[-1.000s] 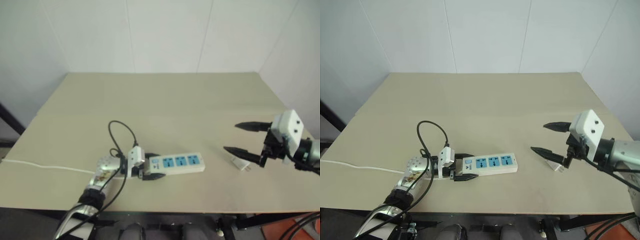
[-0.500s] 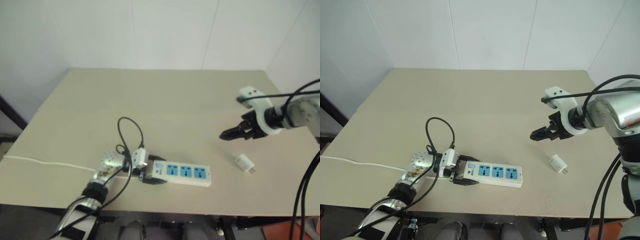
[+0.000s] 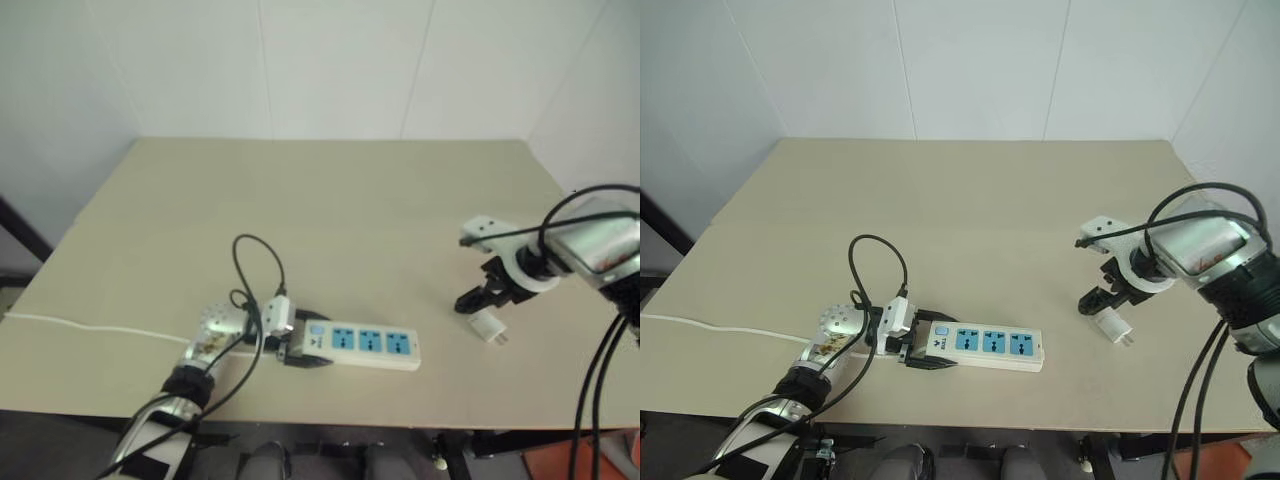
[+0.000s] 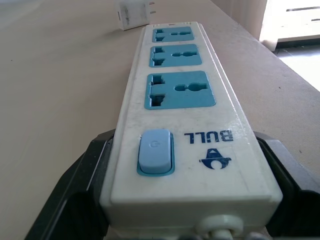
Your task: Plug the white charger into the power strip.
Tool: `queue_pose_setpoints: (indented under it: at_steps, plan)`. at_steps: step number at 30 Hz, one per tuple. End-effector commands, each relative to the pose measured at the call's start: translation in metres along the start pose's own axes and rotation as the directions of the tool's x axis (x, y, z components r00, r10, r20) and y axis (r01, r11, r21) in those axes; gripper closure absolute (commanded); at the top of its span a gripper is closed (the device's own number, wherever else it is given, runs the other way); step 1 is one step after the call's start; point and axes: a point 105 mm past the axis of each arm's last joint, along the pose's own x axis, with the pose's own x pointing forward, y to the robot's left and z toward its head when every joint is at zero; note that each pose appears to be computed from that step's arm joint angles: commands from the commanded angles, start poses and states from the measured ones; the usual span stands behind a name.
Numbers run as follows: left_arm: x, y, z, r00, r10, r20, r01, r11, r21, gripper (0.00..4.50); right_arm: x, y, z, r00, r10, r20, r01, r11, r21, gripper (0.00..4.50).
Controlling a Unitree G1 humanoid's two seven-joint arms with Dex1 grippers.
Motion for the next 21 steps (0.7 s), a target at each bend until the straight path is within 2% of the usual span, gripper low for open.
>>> queue_pose_setpoints:
  at_steps: [1,21]
  plan:
    - [0.003,-0.014,-0.023,0.997,-0.025,-0.07,0.019,0.996,-0.09,1.16,0.0,-0.007,0.0,1.0,-0.017,0.008,0.017,1.0,-0.011,0.0]
    - [0.002,-0.02,-0.029,0.995,-0.029,-0.097,0.016,0.991,-0.13,1.16,0.036,-0.002,-0.013,0.998,0.025,-0.064,-0.026,1.0,-0.017,0.0]
